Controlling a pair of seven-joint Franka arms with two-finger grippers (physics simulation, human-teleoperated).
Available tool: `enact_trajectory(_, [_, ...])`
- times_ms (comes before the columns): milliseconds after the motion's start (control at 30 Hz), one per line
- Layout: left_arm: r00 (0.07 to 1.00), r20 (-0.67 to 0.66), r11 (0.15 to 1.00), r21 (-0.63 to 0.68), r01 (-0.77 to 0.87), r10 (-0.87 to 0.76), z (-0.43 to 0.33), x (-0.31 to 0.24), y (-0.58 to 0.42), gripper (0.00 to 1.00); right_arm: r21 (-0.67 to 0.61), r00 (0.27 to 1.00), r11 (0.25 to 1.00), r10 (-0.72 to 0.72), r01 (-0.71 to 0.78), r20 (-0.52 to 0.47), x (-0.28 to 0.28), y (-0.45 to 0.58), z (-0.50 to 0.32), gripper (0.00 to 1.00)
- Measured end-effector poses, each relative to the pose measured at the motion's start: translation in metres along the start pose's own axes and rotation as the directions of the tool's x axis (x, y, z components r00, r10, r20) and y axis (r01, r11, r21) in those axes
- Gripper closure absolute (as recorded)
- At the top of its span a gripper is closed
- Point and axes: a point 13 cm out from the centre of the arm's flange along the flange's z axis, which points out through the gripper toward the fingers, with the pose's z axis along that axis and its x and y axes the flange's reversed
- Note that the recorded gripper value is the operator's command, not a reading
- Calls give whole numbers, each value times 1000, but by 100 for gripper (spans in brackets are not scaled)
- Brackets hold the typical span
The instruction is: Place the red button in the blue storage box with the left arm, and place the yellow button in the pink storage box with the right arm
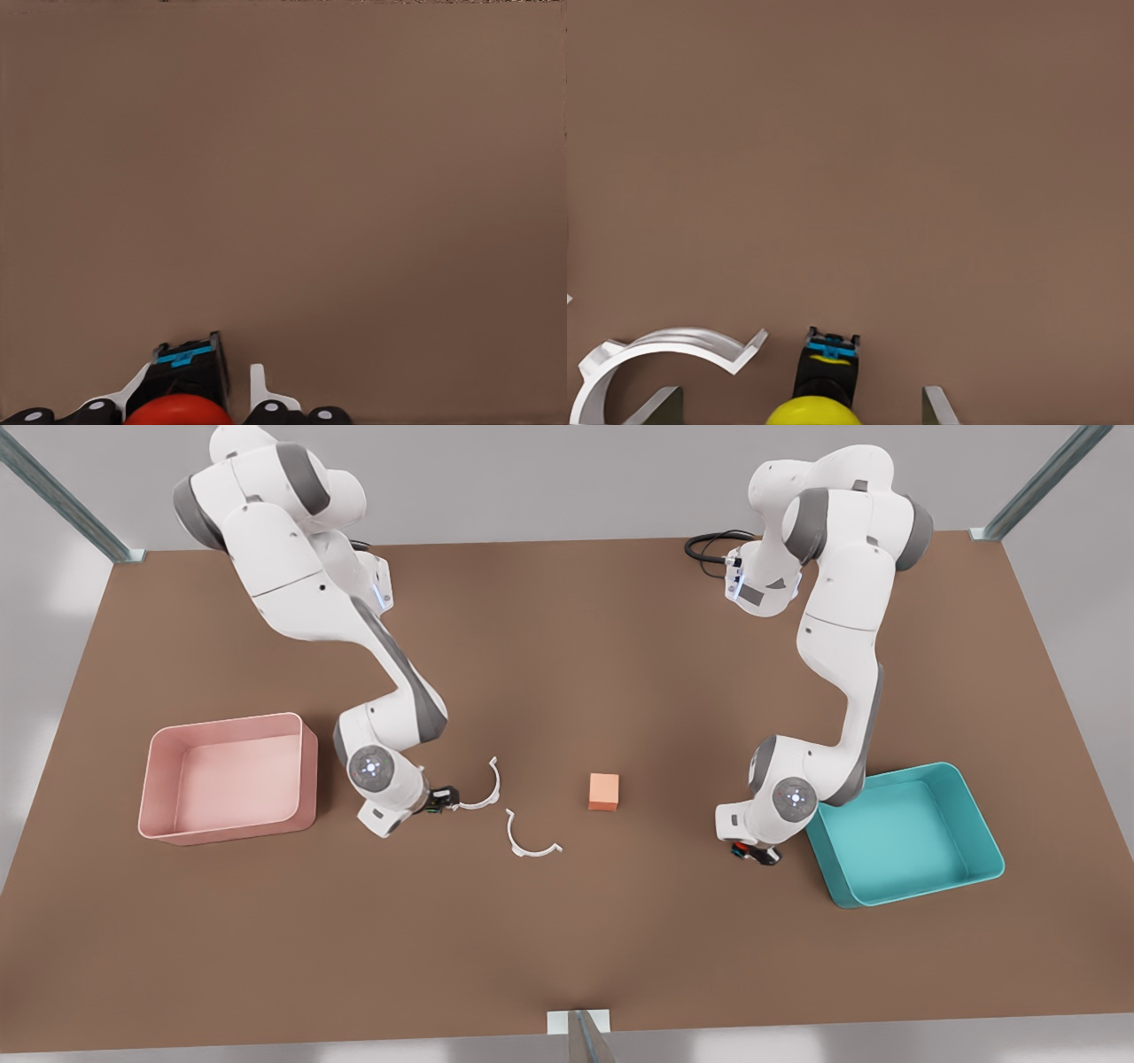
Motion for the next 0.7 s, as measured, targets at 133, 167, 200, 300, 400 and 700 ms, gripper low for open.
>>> enact_trajectory(133, [1000, 12, 1000, -11, -25, 25, -8, -4, 3, 49, 3, 1000, 1000, 10, -10, -20, 14, -1, 14, 0])
enact_trajectory(167, [999, 20, 999, -18, -30, 30, -16, -7, 5, 49, 3, 1000, 1000, 10, -10, -25, 18, 0, 17, 0])
enact_trajectory(200, [999, 28, 999, -25, -34, 35, -24, -9, 7, 49, 4, 999, 1000, 10, -10, -31, 22, 1, 19, 0])
enact_trajectory(300, [998, 49, 998, -47, -43, 45, -55, -14, 14, 49, 7, 999, 1000, 16, -16, -40, 28, 0, 23, 0])
enact_trajectory(400, [997, 56, 997, -61, -45, 49, -85, -17, 23, 49, 7, 999, 1000, 20, -20, -42, 29, 2, 28, 17])
enact_trajectory(700, [996, -41, 996, -47, 72, -74, -143, 81, 113, 50, -3, 999, 999, 33, -33, -21, 22, 2, 42, 36])
